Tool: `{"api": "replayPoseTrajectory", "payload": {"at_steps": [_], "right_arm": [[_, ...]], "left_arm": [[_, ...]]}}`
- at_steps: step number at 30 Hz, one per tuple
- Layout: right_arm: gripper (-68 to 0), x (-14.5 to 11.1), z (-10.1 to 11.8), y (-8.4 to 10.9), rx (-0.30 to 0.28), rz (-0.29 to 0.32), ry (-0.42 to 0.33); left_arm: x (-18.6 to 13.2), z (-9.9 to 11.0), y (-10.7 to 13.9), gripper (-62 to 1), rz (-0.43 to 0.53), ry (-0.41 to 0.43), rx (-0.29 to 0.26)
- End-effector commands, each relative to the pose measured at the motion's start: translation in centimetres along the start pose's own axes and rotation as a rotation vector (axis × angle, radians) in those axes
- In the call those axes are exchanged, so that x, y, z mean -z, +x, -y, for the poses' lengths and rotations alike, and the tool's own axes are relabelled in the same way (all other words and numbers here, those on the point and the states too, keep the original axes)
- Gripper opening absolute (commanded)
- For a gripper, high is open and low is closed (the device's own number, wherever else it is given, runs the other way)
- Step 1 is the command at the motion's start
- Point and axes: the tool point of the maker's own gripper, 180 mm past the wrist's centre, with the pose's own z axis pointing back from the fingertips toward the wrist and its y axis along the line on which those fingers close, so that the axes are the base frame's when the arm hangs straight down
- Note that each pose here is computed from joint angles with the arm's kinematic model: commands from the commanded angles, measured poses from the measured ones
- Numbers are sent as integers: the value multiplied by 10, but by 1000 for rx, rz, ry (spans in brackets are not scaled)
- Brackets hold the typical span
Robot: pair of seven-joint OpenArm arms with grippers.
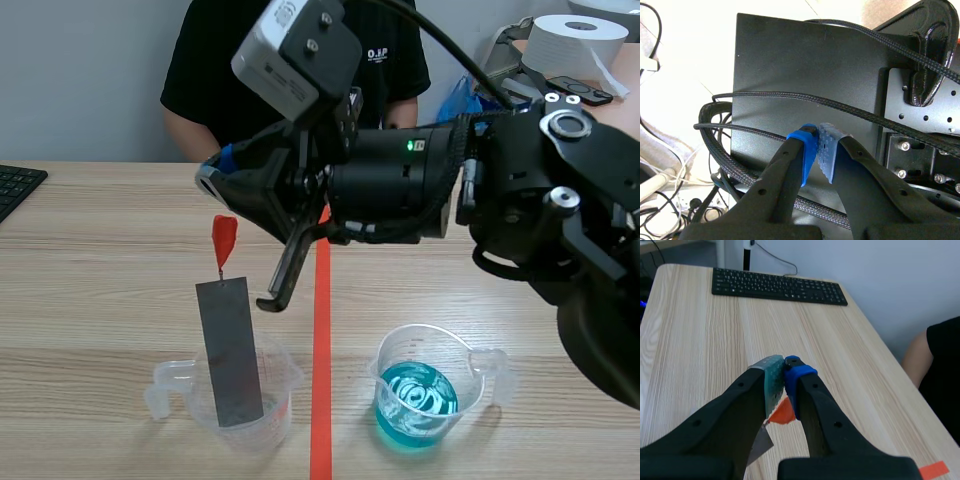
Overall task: Do the redox reaction experiment.
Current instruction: 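Lift the metal plate out of the left beaker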
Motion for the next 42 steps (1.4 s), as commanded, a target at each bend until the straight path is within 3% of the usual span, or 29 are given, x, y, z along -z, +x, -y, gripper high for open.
{"api": "replayPoseTrajectory", "payload": {"at_steps": [1, 13, 20, 36, 39, 42], "right_arm": [[-669, -3, 6, 20, -23, 47, -5], [-669, -21, 4, 96, -68, 198, -13], [-669, -35, 4, 128, -74, 278, -19], [-667, -37, 3, 130, -48, 279, -9], [-567, -37, 3, 130, -49, 279, -9], [-296, -37, 3, 131, -49, 287, -9]], "left_arm": [[-2, -2, 0, -582, 10, 3, 1], [-2, -2, 0, -582, 10, 3, 1], [-2, -2, 0, -582, 10, 3, 1], [-2, -2, 0, -582, 10, 3, 1], [-2, -2, 0, -582, 10, 3, 1], [-2, -2, 0, -582, 10, 3, 1]]}}
